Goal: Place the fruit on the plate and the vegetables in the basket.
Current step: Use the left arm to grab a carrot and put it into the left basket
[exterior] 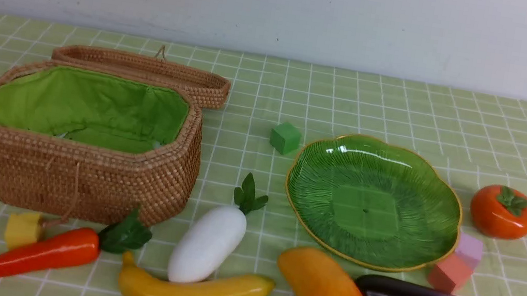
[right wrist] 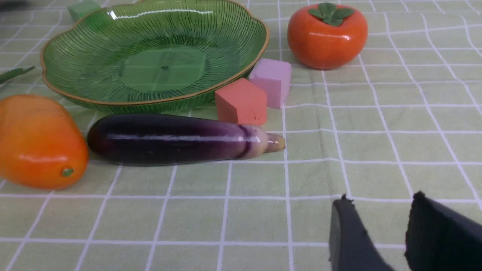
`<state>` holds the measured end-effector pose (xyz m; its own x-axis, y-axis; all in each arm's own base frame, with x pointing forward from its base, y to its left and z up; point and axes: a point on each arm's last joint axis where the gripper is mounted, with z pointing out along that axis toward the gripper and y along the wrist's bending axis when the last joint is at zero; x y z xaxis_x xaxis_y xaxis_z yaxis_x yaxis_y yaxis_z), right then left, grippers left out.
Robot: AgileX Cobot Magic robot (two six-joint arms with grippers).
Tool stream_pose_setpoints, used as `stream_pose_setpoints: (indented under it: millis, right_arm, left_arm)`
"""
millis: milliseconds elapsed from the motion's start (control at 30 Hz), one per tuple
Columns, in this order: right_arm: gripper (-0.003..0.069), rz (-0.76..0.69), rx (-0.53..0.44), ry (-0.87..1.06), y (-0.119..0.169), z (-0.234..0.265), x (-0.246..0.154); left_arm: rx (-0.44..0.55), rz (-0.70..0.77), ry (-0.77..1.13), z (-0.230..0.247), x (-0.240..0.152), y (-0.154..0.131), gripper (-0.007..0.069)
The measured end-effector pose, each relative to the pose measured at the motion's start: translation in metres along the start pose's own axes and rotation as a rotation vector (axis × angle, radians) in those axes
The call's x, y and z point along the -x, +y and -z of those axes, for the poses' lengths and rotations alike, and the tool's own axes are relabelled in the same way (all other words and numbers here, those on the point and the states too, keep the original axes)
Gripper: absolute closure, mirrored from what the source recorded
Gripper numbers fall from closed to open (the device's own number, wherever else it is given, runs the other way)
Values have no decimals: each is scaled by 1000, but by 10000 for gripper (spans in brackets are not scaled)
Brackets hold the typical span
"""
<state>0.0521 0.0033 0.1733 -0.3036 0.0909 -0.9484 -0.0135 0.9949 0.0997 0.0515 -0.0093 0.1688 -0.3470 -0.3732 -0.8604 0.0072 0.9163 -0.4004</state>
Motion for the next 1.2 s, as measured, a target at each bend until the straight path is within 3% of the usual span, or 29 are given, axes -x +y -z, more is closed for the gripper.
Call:
stream_pose_setpoints:
  millis: [800, 967, 1200]
  right_arm:
    - [418, 0, 0, 0, 0, 0, 0]
    - [418, 0, 0, 0, 0, 0, 0]
    - [418, 0, 0, 0, 0, 0, 0]
  left_arm:
    - [-11, -1, -35, 0, 3, -1, 444]
    - [-54, 104, -81, 0, 8, -5, 439]
    - [-188, 398, -285, 5, 28, -11, 431]
